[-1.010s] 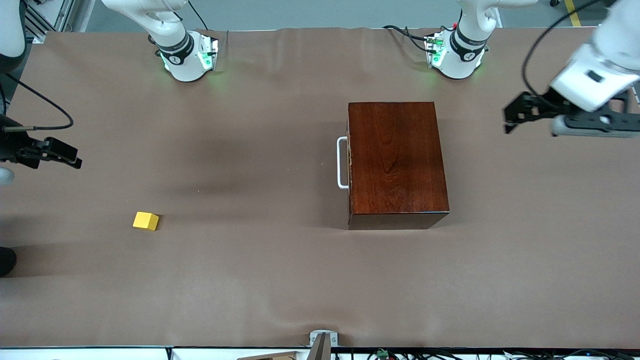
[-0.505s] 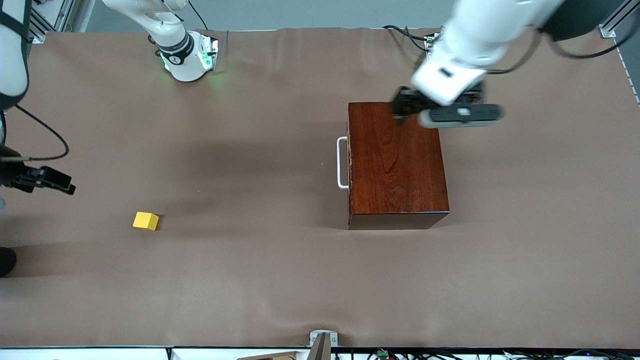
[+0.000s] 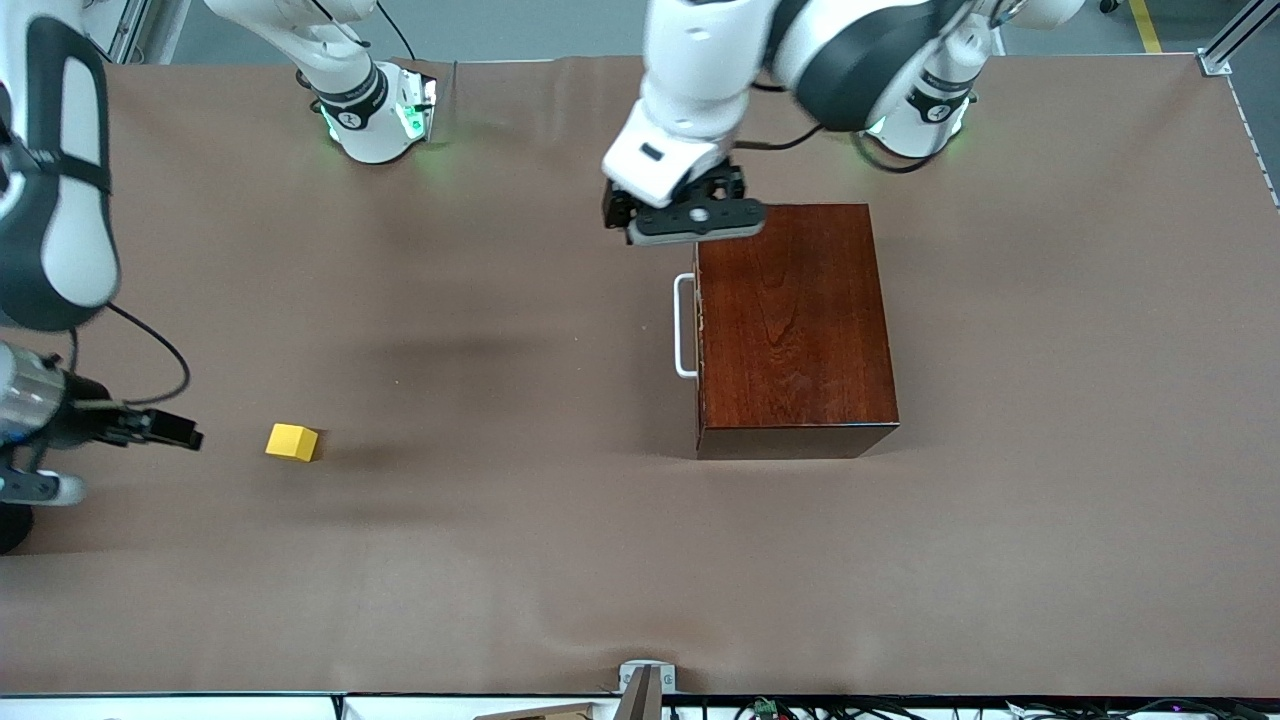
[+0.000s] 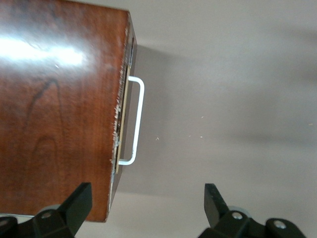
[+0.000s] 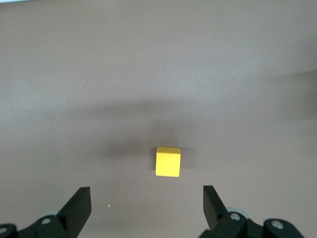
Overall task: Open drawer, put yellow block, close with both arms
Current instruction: 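Reach the left gripper to the drawer handle while the right gripper reaches the cube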
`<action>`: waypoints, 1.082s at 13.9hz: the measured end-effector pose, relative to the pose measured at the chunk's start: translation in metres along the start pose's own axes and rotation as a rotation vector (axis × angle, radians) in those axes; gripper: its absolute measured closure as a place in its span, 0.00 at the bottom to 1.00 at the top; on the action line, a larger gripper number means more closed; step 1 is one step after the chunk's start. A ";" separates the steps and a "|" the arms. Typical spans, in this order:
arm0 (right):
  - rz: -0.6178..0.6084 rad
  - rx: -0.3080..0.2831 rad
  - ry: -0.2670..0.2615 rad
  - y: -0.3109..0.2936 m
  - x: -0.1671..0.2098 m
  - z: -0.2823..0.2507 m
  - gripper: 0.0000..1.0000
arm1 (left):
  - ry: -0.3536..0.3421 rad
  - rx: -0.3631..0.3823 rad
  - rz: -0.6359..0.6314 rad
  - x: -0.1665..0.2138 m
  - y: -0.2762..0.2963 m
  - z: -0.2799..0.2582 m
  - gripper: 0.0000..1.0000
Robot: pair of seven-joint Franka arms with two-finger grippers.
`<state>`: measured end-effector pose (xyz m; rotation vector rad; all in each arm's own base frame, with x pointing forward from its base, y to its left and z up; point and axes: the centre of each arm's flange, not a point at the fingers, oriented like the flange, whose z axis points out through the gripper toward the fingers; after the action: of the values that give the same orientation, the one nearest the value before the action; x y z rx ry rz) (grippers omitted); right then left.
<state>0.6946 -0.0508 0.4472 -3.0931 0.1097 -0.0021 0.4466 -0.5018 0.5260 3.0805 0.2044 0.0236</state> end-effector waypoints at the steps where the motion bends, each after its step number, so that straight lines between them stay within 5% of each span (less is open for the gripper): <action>1: -0.002 0.000 -0.016 -0.002 0.003 0.014 0.00 | 0.005 0.027 0.003 -0.008 0.011 0.017 0.00; 15: 0.000 -0.002 -0.224 -0.002 0.001 0.148 0.00 | 0.013 0.205 0.095 0.003 0.034 0.160 0.00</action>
<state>0.6959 -0.0417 0.2994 -3.0687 0.1004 0.3434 0.4569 -0.5434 0.3684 3.2931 0.0641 0.0286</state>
